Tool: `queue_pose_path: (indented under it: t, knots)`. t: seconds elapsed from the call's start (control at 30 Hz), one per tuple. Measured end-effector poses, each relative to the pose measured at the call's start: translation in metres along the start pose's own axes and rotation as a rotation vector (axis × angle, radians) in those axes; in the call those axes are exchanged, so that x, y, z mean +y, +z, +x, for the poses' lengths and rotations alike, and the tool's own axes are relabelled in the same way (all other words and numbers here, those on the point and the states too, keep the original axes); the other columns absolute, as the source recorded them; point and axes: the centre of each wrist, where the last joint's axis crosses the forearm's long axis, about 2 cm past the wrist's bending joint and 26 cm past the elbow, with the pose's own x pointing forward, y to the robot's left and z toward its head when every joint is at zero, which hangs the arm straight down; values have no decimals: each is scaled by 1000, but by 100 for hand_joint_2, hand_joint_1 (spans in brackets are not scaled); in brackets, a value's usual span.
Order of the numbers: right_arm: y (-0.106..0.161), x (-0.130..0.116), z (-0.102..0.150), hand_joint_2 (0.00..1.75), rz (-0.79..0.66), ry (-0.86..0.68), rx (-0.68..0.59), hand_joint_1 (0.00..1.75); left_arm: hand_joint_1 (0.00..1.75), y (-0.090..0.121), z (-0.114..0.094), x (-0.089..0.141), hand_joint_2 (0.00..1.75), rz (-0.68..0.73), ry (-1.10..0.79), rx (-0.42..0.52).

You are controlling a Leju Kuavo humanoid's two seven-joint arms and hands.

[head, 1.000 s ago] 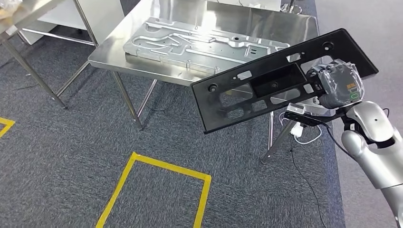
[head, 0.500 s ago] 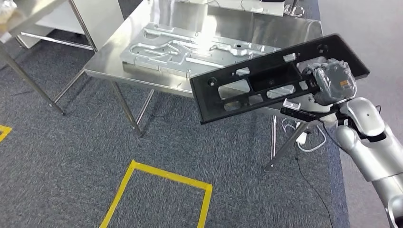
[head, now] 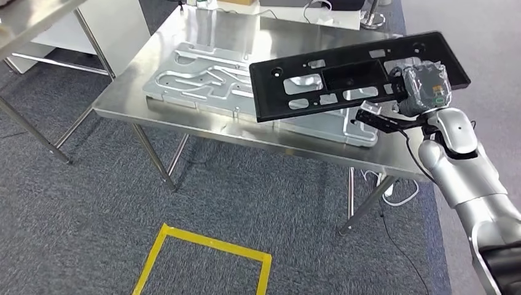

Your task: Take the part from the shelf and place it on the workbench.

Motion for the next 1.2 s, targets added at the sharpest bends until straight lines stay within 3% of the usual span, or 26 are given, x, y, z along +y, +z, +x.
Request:
queue_pose_path:
  t: [0.63, 0.9, 1.2]
  knots:
    - [-25, 33, 11, 175, 41, -131, 87, 175, 0, 0, 4, 2, 175, -1, -8, -5]
    - [-35, 80, 62, 175, 89, -295, 83, 175, 0, 0, 3, 3, 175, -3, -21, -3]
    - [-41, 111, 120, 175, 139, -413, 53, 175, 0, 0, 6, 5, 175, -3, -45, -11]
